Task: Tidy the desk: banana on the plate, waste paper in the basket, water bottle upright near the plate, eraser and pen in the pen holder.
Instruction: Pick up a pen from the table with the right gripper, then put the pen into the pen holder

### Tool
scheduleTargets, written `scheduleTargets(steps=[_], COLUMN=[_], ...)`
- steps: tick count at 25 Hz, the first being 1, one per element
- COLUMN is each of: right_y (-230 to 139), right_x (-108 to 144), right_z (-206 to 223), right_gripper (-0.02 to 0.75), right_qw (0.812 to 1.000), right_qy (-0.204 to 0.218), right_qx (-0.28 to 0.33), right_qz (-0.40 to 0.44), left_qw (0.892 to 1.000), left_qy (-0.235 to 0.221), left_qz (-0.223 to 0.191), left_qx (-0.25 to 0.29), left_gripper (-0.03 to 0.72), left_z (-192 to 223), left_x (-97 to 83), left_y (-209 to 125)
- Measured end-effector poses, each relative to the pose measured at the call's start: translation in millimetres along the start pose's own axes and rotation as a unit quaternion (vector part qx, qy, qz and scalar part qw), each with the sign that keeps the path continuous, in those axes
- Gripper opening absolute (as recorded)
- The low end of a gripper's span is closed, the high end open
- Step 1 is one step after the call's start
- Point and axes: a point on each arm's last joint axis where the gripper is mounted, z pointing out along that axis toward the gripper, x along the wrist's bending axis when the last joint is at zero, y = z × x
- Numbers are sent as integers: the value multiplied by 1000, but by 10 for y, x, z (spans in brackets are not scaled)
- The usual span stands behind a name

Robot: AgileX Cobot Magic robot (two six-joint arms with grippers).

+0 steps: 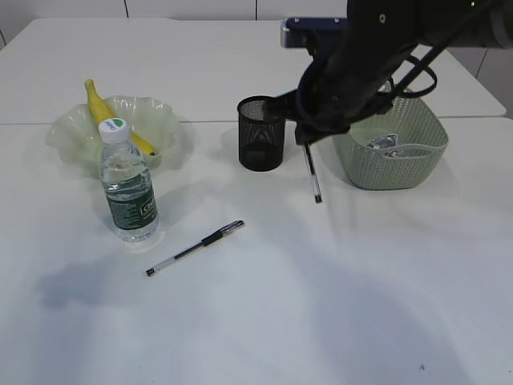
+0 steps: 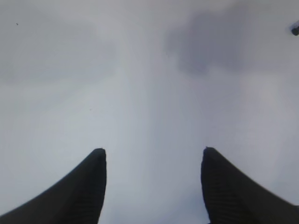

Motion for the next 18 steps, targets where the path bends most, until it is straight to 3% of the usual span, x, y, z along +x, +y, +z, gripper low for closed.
scheduleTargets(steps=[9,18], right_y=[525,715], right_x=[108,148], right_z=[-311,-236], right_gripper=[48,47], right_qw=[982,949], right_qy=[39,58], right_qx=[-186,-304], right_qz=[-20,-60], left_qw=[1000,1000], left_qy=[3,6], left_qz=[0,0], left_qx=[12,24], left_gripper=[447,447], left_z=[0,-1], left_x=[6,12], left_y=[-22,-44])
